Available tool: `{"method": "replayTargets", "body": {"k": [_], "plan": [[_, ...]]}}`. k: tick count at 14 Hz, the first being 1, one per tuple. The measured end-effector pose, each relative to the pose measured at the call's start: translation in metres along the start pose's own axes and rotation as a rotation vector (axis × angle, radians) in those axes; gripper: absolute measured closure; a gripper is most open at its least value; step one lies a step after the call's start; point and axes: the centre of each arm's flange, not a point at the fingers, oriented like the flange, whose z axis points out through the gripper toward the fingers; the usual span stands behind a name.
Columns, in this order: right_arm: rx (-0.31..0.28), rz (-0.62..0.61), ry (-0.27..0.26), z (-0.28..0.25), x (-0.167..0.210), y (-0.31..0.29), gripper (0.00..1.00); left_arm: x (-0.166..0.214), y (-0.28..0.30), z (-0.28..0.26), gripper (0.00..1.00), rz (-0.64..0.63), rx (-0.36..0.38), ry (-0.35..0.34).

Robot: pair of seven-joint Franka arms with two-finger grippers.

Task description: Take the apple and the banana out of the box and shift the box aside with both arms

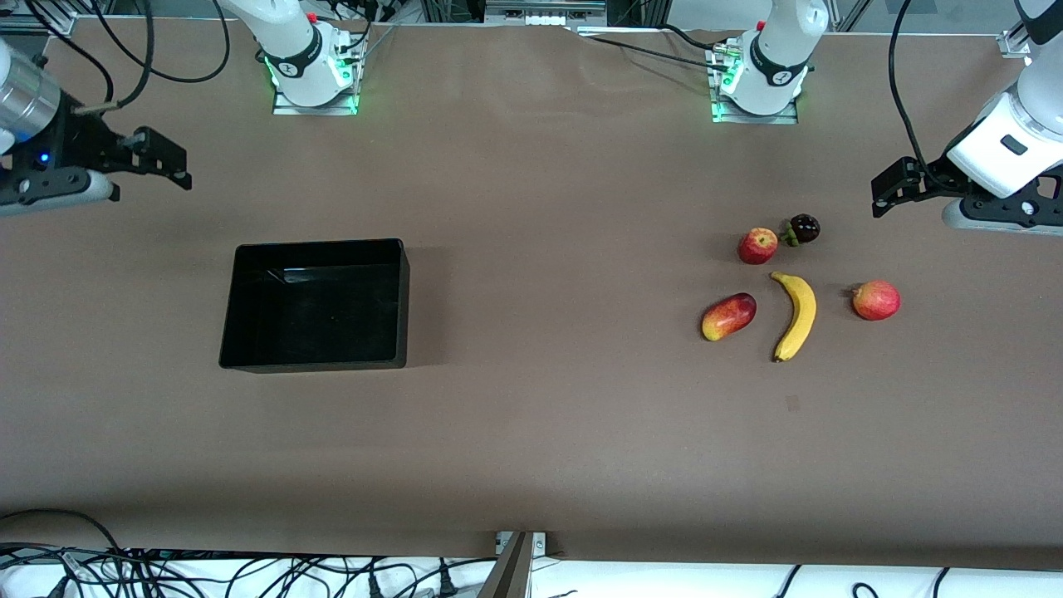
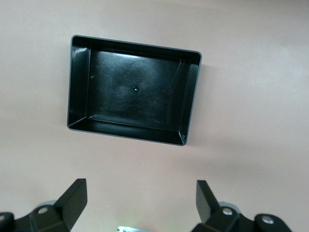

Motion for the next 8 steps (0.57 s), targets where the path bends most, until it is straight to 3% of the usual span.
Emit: {"method": "replayTargets", "body": {"k": [8], "plan": [[-0.007,-0.022,0.007,-0.0011,0.0014,-0.0048,0.00,0.0002,0.0014,-0.0016,0.00,0.003,0.000,0.004]]}}
